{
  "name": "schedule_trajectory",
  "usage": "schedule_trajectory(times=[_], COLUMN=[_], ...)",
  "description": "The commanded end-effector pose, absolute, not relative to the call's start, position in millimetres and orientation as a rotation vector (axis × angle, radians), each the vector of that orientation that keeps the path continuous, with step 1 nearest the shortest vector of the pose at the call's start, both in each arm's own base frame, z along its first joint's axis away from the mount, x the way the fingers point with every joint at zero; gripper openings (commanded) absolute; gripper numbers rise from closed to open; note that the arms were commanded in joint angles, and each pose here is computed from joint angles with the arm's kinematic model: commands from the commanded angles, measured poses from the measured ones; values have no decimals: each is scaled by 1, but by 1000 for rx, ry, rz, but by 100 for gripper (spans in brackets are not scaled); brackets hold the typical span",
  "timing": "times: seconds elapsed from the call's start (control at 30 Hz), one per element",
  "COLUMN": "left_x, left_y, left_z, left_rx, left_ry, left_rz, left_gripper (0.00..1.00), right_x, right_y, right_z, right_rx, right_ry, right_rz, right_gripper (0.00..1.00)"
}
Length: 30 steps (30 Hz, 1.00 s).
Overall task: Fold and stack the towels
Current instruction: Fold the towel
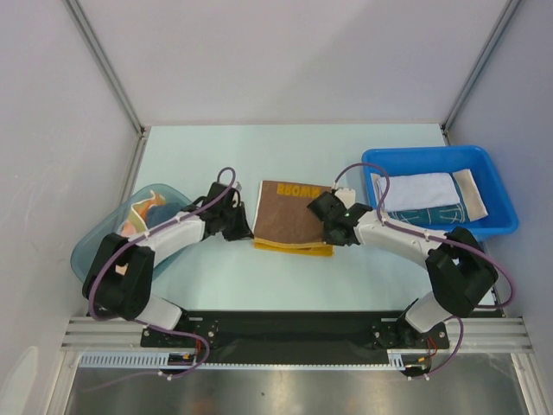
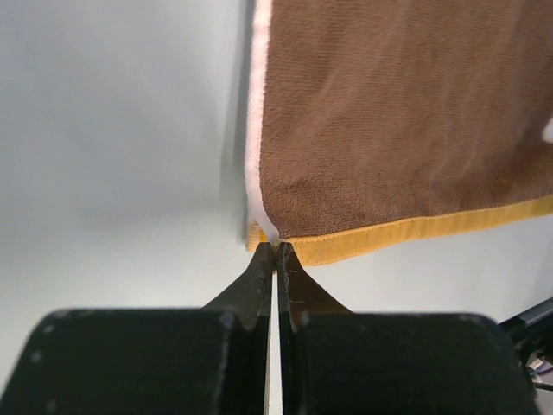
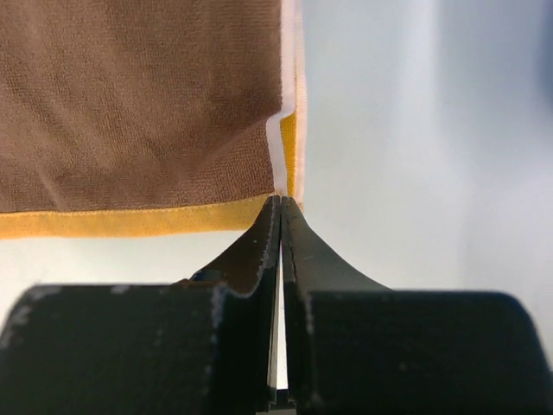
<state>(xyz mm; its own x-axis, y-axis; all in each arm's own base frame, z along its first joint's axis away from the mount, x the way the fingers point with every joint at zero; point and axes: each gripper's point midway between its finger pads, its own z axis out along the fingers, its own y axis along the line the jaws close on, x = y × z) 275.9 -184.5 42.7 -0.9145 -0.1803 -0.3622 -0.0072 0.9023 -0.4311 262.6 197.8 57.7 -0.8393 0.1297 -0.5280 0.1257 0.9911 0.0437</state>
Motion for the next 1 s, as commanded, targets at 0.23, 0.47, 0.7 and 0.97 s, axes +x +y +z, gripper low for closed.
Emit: schedule_trajectory(times=[0.23, 0.47, 0.7, 0.97], left_x=[261, 259, 260, 258], left_y=[-197, -187, -191, -194], left_z=[35, 18, 26, 24], left_rx=[-109, -104, -57, -44], left_ry=[2645, 2674, 2662, 2679], left_rz=[-647, -564, -590, -604], left_gripper=[0, 0, 1, 0], right_x=[236, 233, 241, 247], right_y=[170, 170, 181, 184], right_z=[34, 25, 41, 46], right_rx=[176, 183, 163, 224], right_ry=[2576, 2575, 2555, 2559], right_rz=[-13, 15, 73, 37], right_gripper=[0, 0, 0, 17])
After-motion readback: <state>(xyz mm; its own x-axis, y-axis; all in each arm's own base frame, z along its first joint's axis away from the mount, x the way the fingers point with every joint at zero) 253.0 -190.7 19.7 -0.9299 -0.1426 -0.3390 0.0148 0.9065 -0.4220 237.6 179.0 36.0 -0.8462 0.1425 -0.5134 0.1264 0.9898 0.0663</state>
